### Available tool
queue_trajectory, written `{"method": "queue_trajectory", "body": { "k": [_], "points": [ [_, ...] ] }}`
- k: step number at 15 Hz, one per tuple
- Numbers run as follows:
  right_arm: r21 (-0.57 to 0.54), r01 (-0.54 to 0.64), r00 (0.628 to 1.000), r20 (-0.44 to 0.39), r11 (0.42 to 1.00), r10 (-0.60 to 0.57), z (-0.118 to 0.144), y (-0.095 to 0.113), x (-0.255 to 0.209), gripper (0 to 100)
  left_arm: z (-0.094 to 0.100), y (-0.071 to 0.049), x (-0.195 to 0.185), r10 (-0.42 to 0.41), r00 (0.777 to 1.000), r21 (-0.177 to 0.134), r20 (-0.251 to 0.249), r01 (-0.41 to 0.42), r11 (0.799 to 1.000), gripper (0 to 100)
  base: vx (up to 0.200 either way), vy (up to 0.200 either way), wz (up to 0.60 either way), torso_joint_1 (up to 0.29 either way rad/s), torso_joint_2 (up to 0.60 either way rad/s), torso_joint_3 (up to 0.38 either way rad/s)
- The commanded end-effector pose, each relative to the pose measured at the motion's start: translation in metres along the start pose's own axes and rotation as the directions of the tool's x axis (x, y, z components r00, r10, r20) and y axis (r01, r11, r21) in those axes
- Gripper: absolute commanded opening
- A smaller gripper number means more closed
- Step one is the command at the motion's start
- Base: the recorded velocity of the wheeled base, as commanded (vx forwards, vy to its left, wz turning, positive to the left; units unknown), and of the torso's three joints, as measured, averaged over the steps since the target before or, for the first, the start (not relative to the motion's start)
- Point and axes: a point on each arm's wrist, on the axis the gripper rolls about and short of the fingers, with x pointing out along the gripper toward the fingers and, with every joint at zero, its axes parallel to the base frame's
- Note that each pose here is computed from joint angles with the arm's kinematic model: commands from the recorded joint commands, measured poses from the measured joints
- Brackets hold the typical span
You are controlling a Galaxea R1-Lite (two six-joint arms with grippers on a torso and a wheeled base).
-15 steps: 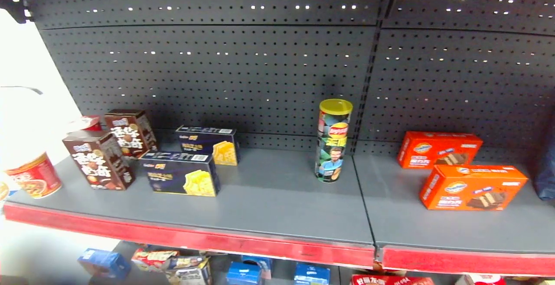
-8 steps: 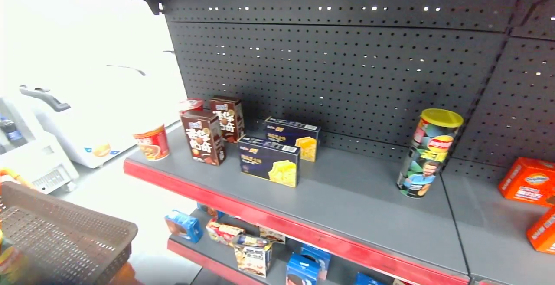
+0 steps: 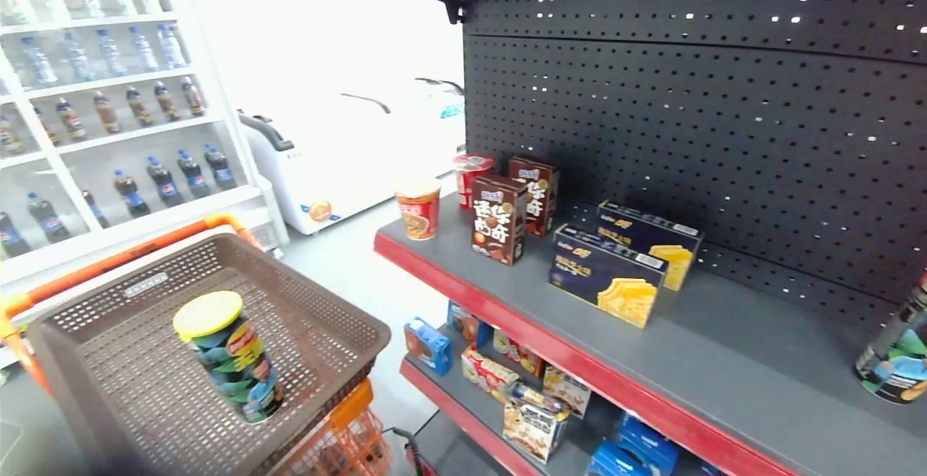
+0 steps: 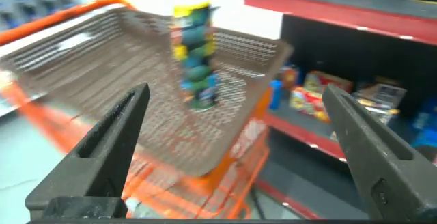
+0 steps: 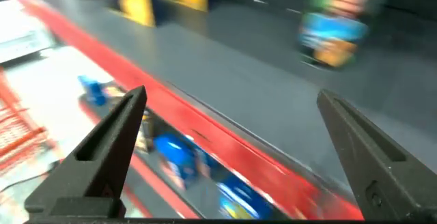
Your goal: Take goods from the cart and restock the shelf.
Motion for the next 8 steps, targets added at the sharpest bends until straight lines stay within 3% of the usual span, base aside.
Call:
{"method": "queue_trajectory", "body": {
  "k": [1, 4, 7, 8],
  "points": [
    [0.0, 0.0, 1.0, 0.001, 1.0, 0.0, 0.0, 0.0, 0.0, 100, 0.0, 0.0, 0.0, 0.001, 1.0, 0.006, 0.0, -0.001, 1.0, 100, 0.0, 0.0, 0.6, 0.002, 0.0, 0.002],
    [0.001, 0.0, 1.0, 0.001, 1.0, 0.0, 0.0, 0.0, 0.0, 100, 0.0, 0.0, 0.0, -0.007, 1.0, 0.011, 0.0, 0.007, 1.0, 100, 0.0, 0.0, 0.6, 0.006, 0.0, 0.002],
    [0.001, 0.0, 1.0, 0.001, 1.0, 0.0, 0.0, 0.0, 0.0, 100, 0.001, 0.0, 0.0, -0.001, 1.0, 0.014, 0.003, 0.001, 1.0, 100, 0.0, 0.0, 0.0, 0.0, 0.0, 0.0],
    [0.001, 0.0, 1.0, 0.001, 1.0, 0.0, 0.0, 0.0, 0.0, 100, 0.01, 0.0, -0.002, 0.032, 0.999, 0.047, 0.03, -0.034, 0.998, 100, 0.0, 0.0, 0.0, 0.0, 0.0, 0.0]
  ]
}}
